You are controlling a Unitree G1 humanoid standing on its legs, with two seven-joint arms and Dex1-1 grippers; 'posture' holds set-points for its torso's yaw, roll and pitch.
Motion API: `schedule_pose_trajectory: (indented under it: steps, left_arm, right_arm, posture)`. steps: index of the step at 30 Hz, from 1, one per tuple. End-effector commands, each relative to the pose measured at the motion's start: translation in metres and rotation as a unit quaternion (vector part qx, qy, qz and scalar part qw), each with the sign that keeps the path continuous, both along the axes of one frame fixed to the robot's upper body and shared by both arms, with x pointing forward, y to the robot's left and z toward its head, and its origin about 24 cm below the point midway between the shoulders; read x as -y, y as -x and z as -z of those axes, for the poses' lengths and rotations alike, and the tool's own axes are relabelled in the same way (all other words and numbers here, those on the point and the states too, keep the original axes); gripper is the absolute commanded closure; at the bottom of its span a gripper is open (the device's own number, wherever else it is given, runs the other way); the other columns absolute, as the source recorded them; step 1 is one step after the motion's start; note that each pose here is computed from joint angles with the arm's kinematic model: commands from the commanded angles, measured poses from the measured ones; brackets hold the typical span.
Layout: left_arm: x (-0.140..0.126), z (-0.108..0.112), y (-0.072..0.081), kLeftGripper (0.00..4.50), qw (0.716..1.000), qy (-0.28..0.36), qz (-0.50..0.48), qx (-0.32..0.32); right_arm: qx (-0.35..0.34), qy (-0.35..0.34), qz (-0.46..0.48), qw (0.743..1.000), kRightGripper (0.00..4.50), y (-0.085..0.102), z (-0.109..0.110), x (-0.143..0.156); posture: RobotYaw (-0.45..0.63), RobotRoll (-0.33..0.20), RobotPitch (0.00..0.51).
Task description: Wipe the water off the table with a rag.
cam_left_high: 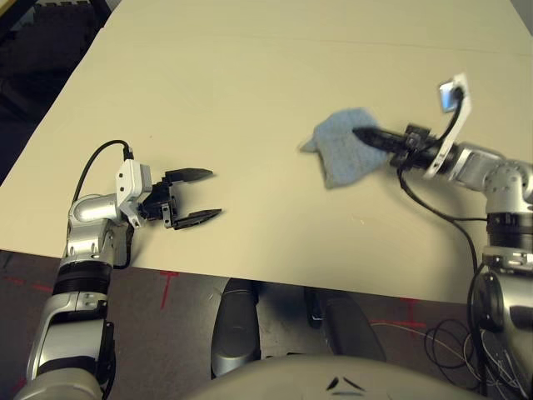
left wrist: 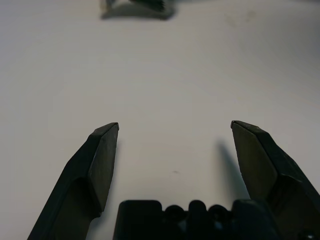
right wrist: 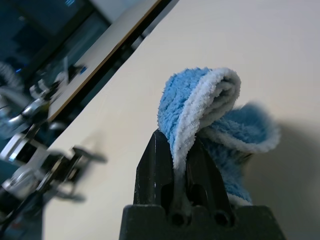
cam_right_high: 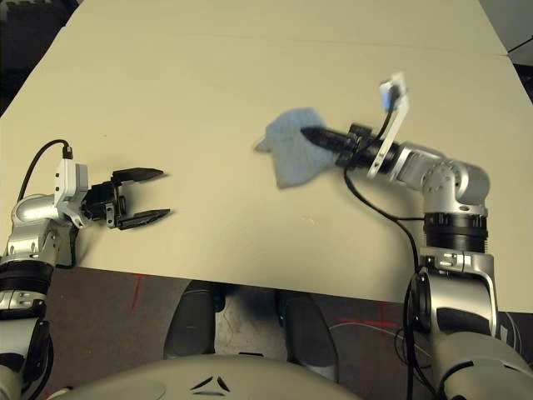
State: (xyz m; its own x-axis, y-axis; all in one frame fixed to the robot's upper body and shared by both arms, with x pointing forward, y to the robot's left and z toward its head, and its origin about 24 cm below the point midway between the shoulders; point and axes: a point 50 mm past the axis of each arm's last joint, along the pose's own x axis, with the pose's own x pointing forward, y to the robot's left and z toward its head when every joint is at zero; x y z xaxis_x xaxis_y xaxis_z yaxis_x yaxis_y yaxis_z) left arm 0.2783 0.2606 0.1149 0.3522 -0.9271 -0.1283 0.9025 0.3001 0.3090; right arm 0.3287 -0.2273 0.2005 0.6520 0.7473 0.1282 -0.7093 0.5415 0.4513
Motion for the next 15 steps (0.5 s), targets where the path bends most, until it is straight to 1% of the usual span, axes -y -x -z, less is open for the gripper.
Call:
schedule_pose_trajectory:
  steps: [1, 4, 10, 15]
  left_arm:
    - [0.003, 0.008, 0.000, 0.00, 1.000, -0.007, 0.008, -0.012]
    - [0.005, 0.009, -0.002, 0.00, 1.000, -0.005, 0.011, -0.011]
    - [0.008, 0.009, -0.004, 0.00, 1.000, -0.004, 0.015, -0.010]
    - [0.008, 0.010, -0.006, 0.00, 1.000, -0.004, 0.016, -0.011]
  right_arm:
    - [0.007, 0.017, 0.058, 0.998, 4.48, 0.000, -0.003, 0.023]
    - [-0.020, 0.051, 0.106, 0.993, 4.48, -0.001, 0.007, 0.037]
    - [-0.075, 0.086, 0.174, 0.978, 4.48, 0.007, 0.031, 0.054]
    - [-0.140, 0.152, 0.241, 0.948, 4.48, 0.012, 0.068, 0.065]
  posture:
    - [0.15, 0.000, 0.226]
    - [0.14, 0.000, 0.221]
    - [0.13, 0.000, 0.220]
    - [0.12, 0.000, 0.219]
